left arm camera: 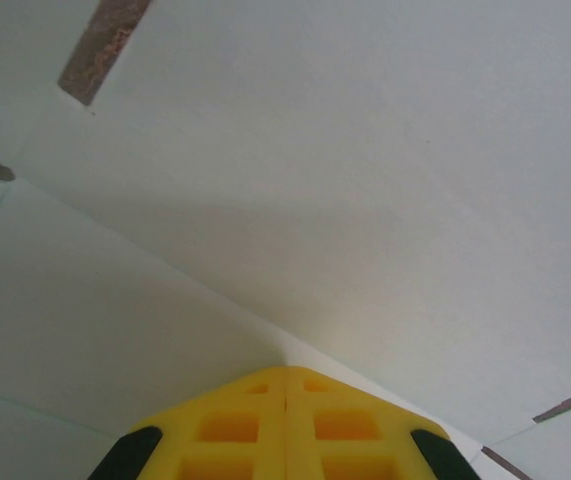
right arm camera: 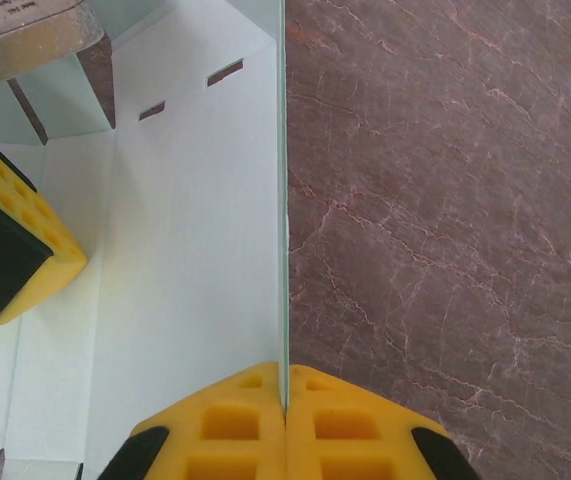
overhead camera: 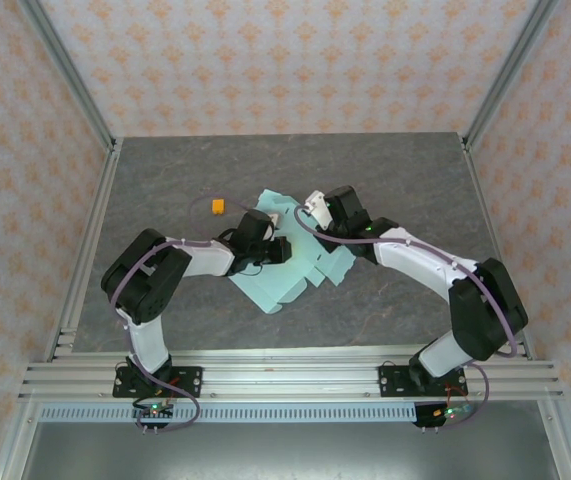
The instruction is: Fold the paper box
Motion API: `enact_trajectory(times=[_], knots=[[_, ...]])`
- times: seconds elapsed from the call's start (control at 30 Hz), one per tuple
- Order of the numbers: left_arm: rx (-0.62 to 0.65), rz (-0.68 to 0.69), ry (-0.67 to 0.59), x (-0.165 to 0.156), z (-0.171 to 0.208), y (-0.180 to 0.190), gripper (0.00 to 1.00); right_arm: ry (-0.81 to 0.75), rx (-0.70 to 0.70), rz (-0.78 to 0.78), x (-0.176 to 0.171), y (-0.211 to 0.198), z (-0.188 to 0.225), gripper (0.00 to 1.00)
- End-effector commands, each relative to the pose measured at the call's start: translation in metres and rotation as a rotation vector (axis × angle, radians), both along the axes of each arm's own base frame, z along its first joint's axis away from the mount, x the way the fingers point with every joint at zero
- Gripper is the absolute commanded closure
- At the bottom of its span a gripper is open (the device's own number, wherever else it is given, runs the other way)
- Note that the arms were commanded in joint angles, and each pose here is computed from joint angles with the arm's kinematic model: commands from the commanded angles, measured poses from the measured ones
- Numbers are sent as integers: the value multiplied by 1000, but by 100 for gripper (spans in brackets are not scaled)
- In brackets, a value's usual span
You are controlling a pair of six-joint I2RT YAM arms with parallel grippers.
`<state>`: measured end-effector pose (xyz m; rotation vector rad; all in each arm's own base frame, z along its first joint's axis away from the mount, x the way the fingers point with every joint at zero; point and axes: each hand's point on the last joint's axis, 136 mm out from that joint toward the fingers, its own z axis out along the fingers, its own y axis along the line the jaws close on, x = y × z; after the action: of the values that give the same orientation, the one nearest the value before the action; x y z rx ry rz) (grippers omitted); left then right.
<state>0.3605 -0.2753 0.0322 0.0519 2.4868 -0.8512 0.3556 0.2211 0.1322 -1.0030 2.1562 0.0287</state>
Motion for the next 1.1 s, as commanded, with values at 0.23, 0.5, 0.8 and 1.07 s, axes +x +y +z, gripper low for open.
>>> enact_trajectory(times=[0.23, 0.5, 0.8, 1.07], knots=[[62, 45, -6, 8, -32, -4, 96, 3, 58, 10, -3, 14, 7, 100], [55, 79, -20, 7, -38, -5, 96, 19, 46, 50, -29, 30, -1, 100], [7, 131, -30, 3, -40, -1, 95, -37, -29, 66, -39, 37, -15, 100], [-38, 143, -73, 2, -13, 1, 85, -95, -86, 38, -32, 28, -11, 100]])
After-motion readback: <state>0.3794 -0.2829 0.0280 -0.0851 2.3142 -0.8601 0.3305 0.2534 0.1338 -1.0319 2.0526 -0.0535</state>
